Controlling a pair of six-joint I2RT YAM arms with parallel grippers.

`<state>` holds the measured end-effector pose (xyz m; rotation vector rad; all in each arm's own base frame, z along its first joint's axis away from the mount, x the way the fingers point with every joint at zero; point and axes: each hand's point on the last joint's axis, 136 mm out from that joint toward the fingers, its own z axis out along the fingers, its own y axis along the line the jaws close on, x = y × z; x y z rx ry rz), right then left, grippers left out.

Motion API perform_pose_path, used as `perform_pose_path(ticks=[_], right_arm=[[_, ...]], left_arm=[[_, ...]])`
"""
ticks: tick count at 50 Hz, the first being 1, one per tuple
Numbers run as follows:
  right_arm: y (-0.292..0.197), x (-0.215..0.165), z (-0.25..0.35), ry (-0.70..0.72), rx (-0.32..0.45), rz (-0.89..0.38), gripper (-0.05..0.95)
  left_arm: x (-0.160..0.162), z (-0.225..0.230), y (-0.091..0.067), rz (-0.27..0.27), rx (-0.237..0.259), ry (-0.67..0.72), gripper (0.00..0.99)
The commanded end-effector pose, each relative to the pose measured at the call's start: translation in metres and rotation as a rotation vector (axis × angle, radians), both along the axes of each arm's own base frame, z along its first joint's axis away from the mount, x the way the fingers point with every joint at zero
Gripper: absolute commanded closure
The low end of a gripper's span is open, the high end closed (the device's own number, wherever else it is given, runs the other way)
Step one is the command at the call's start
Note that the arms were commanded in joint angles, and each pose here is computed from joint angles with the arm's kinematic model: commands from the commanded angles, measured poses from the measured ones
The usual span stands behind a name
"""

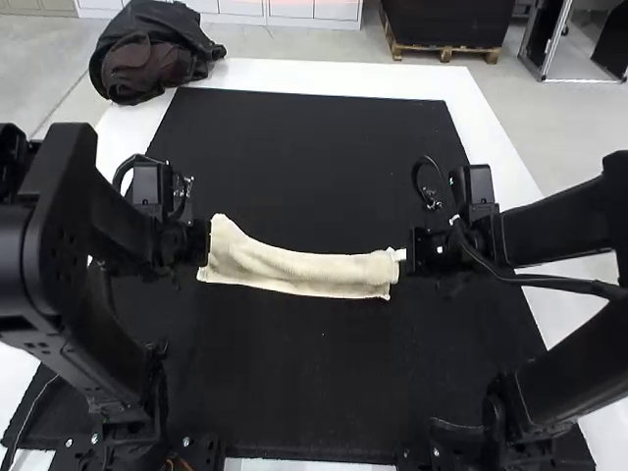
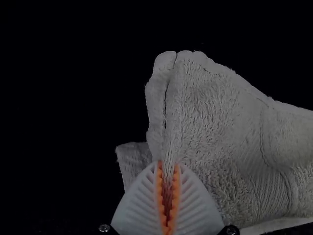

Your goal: Fold the towel.

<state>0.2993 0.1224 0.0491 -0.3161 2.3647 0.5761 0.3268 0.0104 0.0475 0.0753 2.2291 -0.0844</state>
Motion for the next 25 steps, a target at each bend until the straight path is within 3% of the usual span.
perform_pose_path(ticks=[1, 4, 7, 11, 20, 25], right_arm=[[-0.002, 0.003, 0.006, -0.032, 0.006, 0.002, 0.92], [-0.003, 0.003, 0.005, -0.035, 0.001, -0.002, 0.91], [-0.006, 0.004, 0.004, -0.044, -0.013, -0.015, 0.77], [-0.01, 0.005, 0.001, -0.054, -0.032, -0.029, 0.56], [-0.016, 0.008, -0.001, -0.066, -0.069, -0.044, 0.28], [-0.015, 0.009, -0.001, -0.072, -0.075, -0.033, 0.18]], left_arm=[[0.001, 0.006, 0.004, 0.004, 0.017, -0.035, 0.97], [0.001, 0.007, 0.007, 0.015, 0.028, -0.048, 0.967], [0.0, 0.007, 0.007, 0.016, 0.037, -0.06, 0.92], [-0.001, 0.007, 0.008, 0.016, 0.043, -0.069, 0.693], [-0.005, 0.005, 0.012, 0.025, 0.085, -0.083, 0.202], [-0.003, 0.009, 0.016, 0.036, 0.102, -0.11, 0.108]])
